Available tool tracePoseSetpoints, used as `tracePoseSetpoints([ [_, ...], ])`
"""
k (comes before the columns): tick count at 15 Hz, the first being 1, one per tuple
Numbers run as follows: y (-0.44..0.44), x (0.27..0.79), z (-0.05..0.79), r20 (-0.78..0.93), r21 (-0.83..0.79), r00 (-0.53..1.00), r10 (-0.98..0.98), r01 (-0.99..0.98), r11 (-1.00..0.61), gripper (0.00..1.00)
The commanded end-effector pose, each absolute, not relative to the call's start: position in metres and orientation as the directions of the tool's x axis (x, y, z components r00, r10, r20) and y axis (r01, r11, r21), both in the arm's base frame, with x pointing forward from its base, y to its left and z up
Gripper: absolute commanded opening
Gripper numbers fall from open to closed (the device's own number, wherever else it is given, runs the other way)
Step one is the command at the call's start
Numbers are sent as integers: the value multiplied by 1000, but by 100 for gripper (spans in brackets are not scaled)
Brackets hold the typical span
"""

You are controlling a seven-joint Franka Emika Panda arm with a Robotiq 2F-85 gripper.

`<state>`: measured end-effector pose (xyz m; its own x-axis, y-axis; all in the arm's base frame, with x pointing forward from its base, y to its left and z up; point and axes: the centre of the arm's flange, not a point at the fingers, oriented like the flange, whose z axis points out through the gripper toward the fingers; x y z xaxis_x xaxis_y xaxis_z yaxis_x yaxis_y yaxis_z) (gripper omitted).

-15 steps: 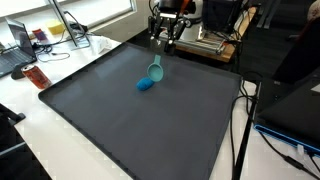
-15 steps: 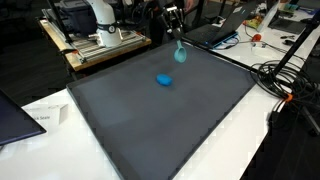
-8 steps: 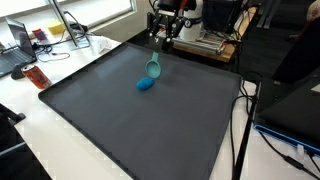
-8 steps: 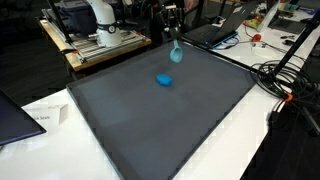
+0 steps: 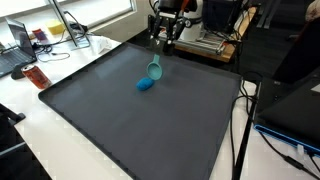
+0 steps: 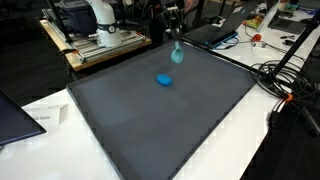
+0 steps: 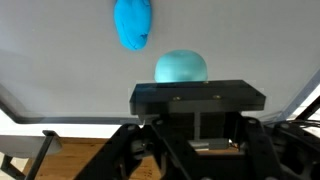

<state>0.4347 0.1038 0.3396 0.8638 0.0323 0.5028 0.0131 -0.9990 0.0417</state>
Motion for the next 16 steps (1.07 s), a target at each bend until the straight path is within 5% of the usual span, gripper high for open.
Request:
tracePoseSetpoints([
  [1,98,448,346,435,97,900,25,-19,-995,28],
  [16,62,524,331,168,216,985,-49,-85,-973,28],
])
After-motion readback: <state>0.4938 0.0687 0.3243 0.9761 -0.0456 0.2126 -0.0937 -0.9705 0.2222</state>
